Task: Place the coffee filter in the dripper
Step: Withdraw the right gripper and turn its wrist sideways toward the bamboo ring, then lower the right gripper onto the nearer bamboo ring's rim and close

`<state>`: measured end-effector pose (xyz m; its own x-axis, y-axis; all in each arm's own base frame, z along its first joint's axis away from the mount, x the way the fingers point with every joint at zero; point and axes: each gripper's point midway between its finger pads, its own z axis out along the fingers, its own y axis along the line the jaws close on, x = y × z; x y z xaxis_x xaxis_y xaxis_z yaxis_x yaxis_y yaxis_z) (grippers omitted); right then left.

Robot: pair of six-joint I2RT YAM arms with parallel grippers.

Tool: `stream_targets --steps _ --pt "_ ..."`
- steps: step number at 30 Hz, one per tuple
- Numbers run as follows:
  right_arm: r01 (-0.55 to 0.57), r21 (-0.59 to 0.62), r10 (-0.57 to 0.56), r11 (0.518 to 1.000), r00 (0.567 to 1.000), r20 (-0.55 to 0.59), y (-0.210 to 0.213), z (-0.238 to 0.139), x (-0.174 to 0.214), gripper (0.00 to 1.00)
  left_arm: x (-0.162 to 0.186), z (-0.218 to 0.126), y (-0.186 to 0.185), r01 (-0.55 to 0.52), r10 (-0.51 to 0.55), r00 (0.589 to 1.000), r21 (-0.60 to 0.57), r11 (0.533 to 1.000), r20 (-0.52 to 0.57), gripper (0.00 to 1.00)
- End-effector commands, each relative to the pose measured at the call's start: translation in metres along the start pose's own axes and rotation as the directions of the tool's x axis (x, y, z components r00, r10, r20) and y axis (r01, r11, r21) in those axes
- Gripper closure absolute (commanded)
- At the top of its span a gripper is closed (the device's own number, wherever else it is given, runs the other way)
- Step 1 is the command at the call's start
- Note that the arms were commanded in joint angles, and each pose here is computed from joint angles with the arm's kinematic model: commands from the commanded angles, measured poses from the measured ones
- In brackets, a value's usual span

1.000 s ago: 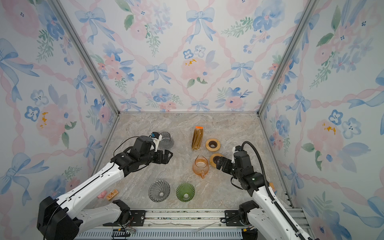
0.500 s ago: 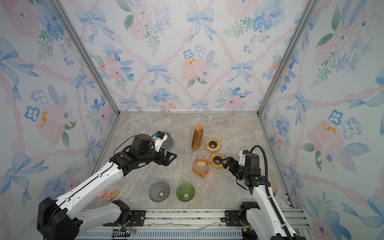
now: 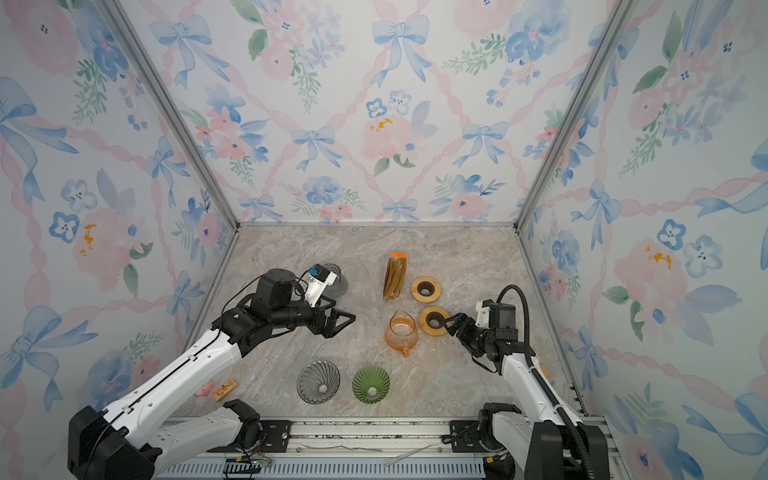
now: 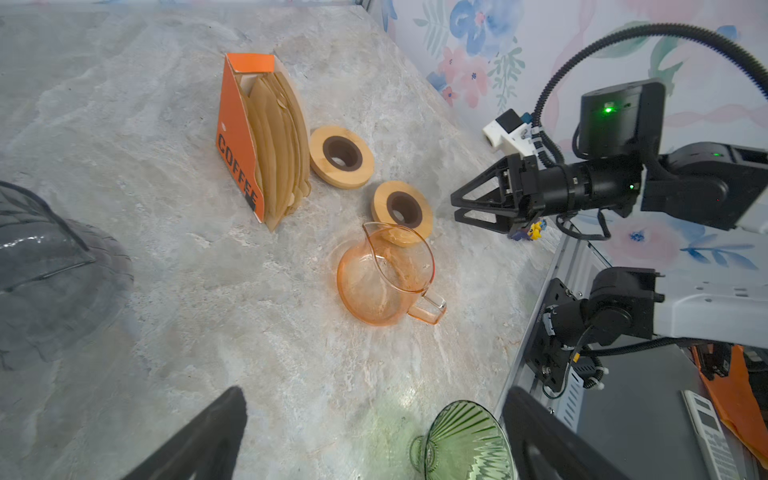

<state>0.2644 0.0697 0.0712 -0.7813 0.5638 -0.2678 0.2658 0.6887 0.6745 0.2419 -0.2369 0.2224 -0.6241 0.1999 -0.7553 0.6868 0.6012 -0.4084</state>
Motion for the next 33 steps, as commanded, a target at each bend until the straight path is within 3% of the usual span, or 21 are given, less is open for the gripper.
stream_targets --steps 1,33 --pt "0.008 -0.018 -0.008 1.0 1.0 0.005 0.001 0.005 -0.007 0.24 -0.003 -0.006 -0.017 -0.061 0.058 0.998 0.075 0.995 0.033 0.02" --pt "-0.017 -0.046 0.015 0.999 0.999 -0.042 -0.002 0.044 -0.017 0.42 0.0 -0.002 -0.034 -0.046 0.042 0.999 0.177 0.983 0.027 0.02"
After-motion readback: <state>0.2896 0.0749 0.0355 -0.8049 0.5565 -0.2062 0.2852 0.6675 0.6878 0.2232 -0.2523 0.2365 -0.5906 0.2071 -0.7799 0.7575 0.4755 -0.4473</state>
